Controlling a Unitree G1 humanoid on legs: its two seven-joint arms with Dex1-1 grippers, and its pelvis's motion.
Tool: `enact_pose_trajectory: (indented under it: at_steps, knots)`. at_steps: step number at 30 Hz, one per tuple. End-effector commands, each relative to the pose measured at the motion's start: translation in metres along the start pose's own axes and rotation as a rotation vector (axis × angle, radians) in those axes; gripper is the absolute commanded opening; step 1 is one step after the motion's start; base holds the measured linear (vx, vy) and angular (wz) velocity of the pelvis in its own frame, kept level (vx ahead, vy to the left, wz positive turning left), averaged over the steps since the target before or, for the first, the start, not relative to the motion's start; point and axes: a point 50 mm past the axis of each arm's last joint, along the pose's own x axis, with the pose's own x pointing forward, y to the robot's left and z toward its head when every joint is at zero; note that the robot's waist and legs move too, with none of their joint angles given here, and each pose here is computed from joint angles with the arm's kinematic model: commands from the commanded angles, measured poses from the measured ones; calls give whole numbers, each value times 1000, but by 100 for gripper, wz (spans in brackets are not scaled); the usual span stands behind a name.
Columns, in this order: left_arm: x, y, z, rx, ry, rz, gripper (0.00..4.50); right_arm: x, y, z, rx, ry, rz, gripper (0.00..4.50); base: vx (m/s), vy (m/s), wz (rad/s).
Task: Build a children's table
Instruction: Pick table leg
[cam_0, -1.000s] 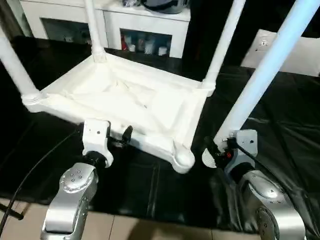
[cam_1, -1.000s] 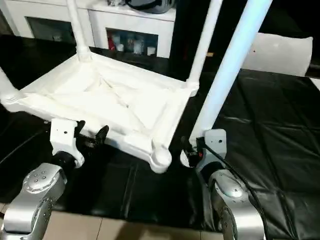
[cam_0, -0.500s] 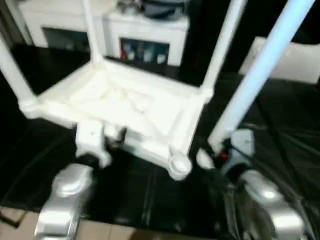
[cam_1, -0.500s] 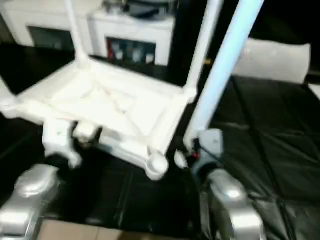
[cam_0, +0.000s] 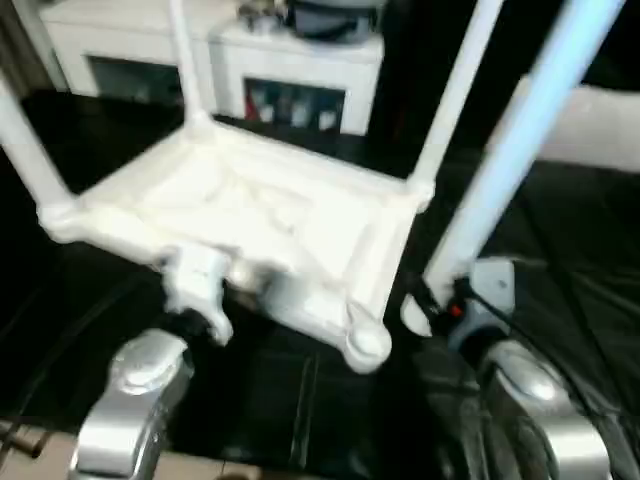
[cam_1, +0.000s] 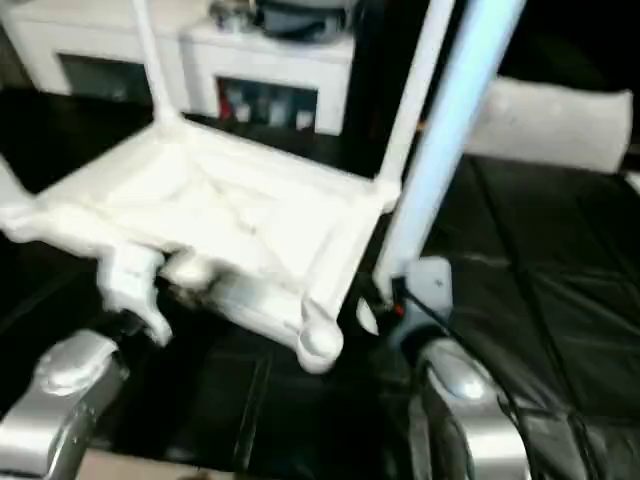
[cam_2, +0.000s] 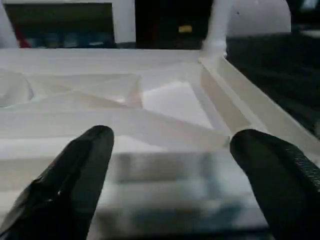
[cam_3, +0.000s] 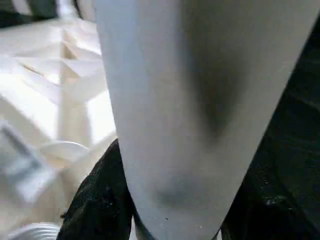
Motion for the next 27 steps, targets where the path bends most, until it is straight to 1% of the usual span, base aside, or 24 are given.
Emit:
enact_pose_trajectory:
  at_steps: [1,2,3,6,7,8,9,13,14,16,17,18,21,23,26,27]
  knots:
    - [3,-1,0,21,17,-70,449,0,-3,7,-5,-35,0,188,-158,6,-1]
    - [5,1,0,56,43,-148,450,0,-6,9,-15,-46,-12,188,-119,14,2]
    - [7,2,0,68,58,-190,450,1,-8,11,-17,-59,-21,188,-121,16,0]
    - [11,5,0,126,101,-303,450,2,-14,17,0,-100,-35,188,-91,10,-1]
    - [11,5,0,126,101,-303,450,2,-14,17,0,-100,-35,188,0,0,0]
    - [13,7,0,154,118,-343,450,2,-15,20,12,-119,-37,188,-63,12,2]
    - [15,9,0,184,135,-379,450,2,-17,21,20,-124,-39,188,-50,17,1]
    - [26,19,3,290,201,-498,450,5,-22,26,6,-126,-38,188,-16,6,0]
    - [30,21,5,315,218,-532,450,6,-21,27,13,-118,-12,188,0,0,0]
    - [34,24,6,348,235,-575,450,6,-19,27,-2,-112,23,188,0,0,0]
    - [37,25,7,369,246,-603,424,6,-17,28,-15,-109,46,188,0,0,0]
    - [41,26,9,384,256,-628,417,6,-16,27,-27,-108,64,188,0,0,0]
    - [53,27,13,433,277,-703,414,6,-13,25,-19,-96,102,188,0,0,0]
    - [61,25,17,443,272,-745,383,5,-13,24,-18,-86,109,188,0,0,0]
    - [73,22,19,461,269,-791,368,3,-13,24,-17,-82,114,188,0,0,0]
    - [77,20,20,462,269,-807,354,2,-14,23,-27,-80,111,188,0,0,0]
